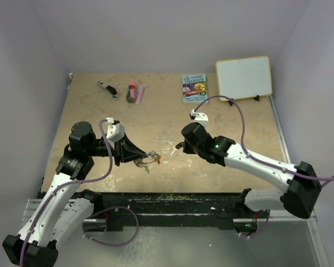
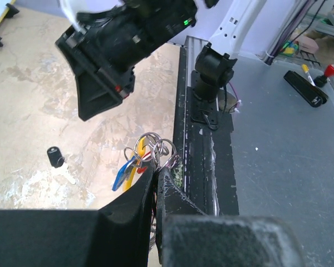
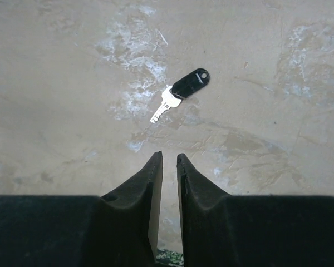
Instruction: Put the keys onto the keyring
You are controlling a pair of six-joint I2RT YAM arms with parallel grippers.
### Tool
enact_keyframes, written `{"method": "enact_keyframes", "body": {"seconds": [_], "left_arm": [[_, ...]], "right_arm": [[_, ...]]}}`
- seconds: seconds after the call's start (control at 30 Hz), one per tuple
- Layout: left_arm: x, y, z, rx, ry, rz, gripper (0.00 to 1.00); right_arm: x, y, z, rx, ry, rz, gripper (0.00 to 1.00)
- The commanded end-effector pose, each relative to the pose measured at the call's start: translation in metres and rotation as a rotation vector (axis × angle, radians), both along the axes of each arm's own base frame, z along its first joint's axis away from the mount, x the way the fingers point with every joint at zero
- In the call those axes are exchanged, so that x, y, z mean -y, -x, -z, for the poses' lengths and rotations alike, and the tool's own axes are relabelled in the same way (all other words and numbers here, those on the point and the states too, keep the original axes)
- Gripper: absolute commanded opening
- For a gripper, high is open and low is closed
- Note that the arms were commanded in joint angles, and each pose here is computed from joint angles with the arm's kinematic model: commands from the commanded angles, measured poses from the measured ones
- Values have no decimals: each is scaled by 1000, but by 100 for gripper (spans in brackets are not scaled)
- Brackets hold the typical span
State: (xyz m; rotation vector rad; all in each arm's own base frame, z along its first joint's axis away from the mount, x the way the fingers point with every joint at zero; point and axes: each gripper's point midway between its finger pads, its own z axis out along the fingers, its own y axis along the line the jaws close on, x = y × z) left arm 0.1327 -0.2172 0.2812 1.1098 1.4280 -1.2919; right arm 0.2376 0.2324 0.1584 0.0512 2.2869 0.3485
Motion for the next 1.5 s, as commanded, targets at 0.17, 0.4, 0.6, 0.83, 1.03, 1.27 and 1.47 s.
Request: {"method": "enact_keyframes", "body": {"seconds": [0.17, 0.4, 0.6, 0.83, 1.03, 1.27, 1.47], "left_arm": [[-6, -12, -3, 4, 59, -95, 4], [-8, -14, -5, 18, 67, -102, 4], [-10, -17, -5, 23, 78, -121, 4], [-14, -21, -6, 21, 89, -144, 4], [-16, -24, -6, 20, 93, -159, 4], [-17, -28, -5, 16, 96, -175, 4], [-18, -29, -6, 21, 100, -183, 4]], "right_arm": [[-39, -50, 21, 47, 35, -226, 22], [-40, -58, 50, 34, 134, -341, 39], [-36, -59, 77, -2, 191, -383, 41], [-29, -66, 98, -36, 243, -403, 39], [-25, -68, 112, -54, 248, -413, 38], [-27, -65, 122, -79, 240, -438, 32], [-27, -59, 129, -102, 229, -448, 28]]}}
